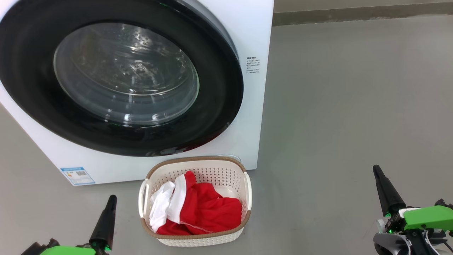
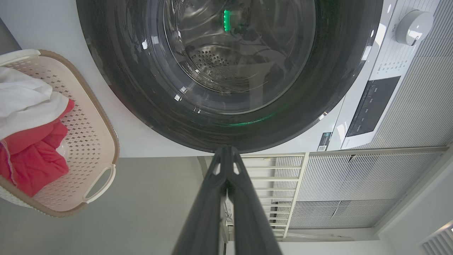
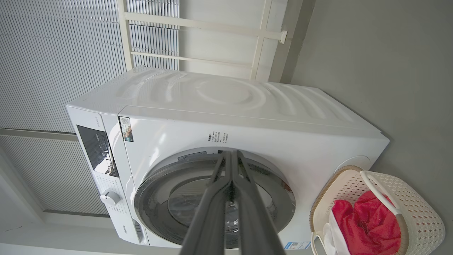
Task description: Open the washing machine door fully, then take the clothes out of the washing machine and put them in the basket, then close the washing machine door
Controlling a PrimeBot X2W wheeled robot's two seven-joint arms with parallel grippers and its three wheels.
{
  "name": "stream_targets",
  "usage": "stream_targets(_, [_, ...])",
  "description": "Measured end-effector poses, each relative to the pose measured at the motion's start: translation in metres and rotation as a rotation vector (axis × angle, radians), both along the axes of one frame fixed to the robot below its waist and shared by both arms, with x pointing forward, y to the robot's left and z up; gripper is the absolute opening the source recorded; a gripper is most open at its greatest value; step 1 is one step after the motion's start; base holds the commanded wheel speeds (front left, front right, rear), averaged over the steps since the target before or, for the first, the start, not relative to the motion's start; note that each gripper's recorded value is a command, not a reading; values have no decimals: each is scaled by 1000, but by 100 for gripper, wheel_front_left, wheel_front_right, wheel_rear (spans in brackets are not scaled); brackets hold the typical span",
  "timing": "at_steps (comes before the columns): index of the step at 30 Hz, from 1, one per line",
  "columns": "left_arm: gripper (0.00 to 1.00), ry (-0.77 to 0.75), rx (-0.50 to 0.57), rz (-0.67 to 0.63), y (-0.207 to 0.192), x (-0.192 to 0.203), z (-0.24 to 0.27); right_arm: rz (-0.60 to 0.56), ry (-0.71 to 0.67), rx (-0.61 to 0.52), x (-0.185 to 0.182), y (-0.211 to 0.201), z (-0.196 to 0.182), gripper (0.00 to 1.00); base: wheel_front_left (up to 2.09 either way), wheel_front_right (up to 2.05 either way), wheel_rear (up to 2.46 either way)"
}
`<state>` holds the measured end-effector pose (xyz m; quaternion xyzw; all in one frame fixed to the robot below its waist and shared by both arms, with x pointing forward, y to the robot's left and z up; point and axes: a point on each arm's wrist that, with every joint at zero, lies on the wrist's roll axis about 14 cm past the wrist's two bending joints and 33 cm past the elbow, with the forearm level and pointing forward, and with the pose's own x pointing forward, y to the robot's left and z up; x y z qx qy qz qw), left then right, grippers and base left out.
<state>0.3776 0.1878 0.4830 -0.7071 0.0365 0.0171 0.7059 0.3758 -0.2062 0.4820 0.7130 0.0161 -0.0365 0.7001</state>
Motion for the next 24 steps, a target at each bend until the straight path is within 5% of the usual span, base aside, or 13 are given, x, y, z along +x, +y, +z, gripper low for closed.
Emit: stream_targets(24, [0,0,-1,1,0,0,0,6,0,-3,0,1,0,0,0,0,0])
